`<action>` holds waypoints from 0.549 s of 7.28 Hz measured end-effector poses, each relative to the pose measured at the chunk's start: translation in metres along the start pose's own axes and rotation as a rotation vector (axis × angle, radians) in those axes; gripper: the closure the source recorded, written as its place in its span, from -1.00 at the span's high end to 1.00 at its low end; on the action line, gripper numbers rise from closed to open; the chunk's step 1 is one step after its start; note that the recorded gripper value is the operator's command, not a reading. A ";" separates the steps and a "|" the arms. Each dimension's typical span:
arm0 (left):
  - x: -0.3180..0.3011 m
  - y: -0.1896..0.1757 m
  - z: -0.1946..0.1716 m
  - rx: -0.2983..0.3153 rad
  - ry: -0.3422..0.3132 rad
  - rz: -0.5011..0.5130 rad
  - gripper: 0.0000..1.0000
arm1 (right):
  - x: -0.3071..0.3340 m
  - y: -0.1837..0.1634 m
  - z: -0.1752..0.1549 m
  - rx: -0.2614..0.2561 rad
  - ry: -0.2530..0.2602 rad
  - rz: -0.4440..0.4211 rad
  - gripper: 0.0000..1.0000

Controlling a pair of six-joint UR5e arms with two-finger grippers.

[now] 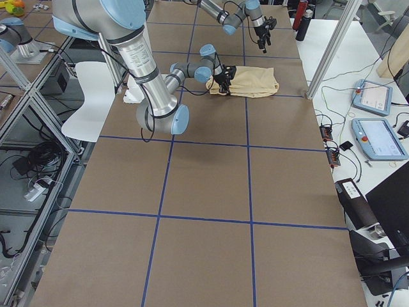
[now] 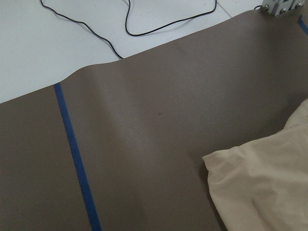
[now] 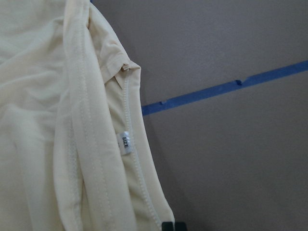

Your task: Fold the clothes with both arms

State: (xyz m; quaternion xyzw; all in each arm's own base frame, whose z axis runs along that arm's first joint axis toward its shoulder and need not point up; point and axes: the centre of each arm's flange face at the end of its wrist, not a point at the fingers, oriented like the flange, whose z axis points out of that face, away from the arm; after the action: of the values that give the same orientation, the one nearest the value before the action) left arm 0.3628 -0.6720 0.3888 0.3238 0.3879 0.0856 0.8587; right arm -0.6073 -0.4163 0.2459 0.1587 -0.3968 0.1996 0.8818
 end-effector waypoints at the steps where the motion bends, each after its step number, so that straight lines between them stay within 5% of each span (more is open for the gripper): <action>1: 0.000 0.001 0.000 0.002 0.002 0.001 1.00 | 0.031 0.002 -0.009 -0.005 -0.005 -0.026 -1.00; 4: 0.001 0.003 0.000 0.004 0.006 0.002 1.00 | 0.064 0.007 -0.025 -0.006 -0.016 -0.057 -1.00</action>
State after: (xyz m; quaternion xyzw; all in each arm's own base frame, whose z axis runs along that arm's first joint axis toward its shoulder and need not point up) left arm 0.3641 -0.6694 0.3898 0.3257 0.3904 0.0869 0.8567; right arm -0.5563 -0.3852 0.2798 0.1687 -0.3996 0.1722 0.8844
